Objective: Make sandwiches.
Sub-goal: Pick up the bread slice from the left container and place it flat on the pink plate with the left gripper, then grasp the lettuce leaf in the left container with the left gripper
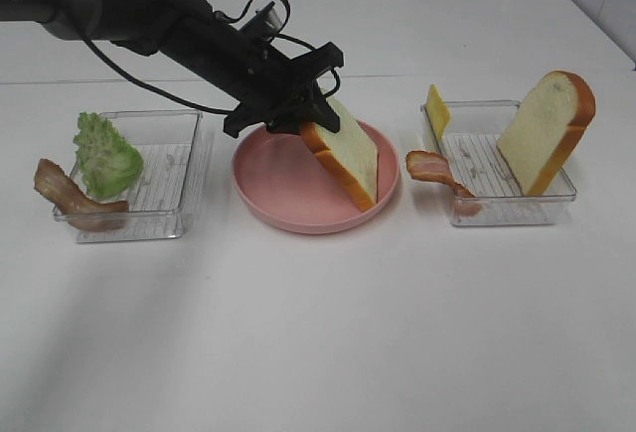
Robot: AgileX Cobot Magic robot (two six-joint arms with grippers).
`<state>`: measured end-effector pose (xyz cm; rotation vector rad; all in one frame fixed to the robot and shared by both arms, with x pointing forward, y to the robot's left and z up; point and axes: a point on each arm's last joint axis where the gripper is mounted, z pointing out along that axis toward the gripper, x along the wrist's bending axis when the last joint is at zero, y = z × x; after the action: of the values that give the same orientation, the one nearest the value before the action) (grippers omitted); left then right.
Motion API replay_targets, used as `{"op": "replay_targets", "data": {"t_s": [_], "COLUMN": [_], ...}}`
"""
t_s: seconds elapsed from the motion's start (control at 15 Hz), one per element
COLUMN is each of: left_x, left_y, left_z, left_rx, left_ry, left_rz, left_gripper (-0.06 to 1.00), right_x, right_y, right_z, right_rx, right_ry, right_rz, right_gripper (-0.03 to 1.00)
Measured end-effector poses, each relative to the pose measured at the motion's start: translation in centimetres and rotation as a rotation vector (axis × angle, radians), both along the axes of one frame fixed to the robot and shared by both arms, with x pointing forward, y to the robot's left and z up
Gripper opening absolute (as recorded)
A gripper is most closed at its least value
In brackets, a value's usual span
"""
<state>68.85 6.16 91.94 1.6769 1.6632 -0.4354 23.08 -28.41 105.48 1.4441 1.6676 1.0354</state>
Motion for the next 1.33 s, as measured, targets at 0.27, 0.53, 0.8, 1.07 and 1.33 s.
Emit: {"op": "replay_targets", "data": {"t_s": [0.27, 0.53, 0.8, 1.07, 1.33], "left_x": [0.0, 0.0, -0.5, -1.0, -1.3], "left_y": [0.0, 0.4, 0.5, 0.5, 1.3], "left_z": [-0.1, -0.4, 0.7, 2.3, 3.8], "left_rx": [0.001, 0.069, 0.267, 0.386, 0.48], "left_ry": [0.002, -0.024, -0.161, -0.214, -0.214], "left_rz": [0.001, -0.035, -0.155, -0.159, -0.128], "left_gripper": [0.49, 0.75, 0.75, 0.75, 0.75], "right_x": [0.0, 0.0, 0.0, 0.0, 0.0], "right_y": [0.0, 0.0, 0.0, 0.0, 0.0], "right_z": [0.0, 0.0, 0.0, 0.0, 0.0], "right_rx": [0.0, 0.0, 0.0, 0.0, 0.0], "right_ry": [0.0, 0.0, 0.0, 0.0, 0.0], "right_rz": [0.0, 0.0, 0.0, 0.0, 0.0], "right_gripper": [0.87, 0.87, 0.87, 0.87, 0.87]}}
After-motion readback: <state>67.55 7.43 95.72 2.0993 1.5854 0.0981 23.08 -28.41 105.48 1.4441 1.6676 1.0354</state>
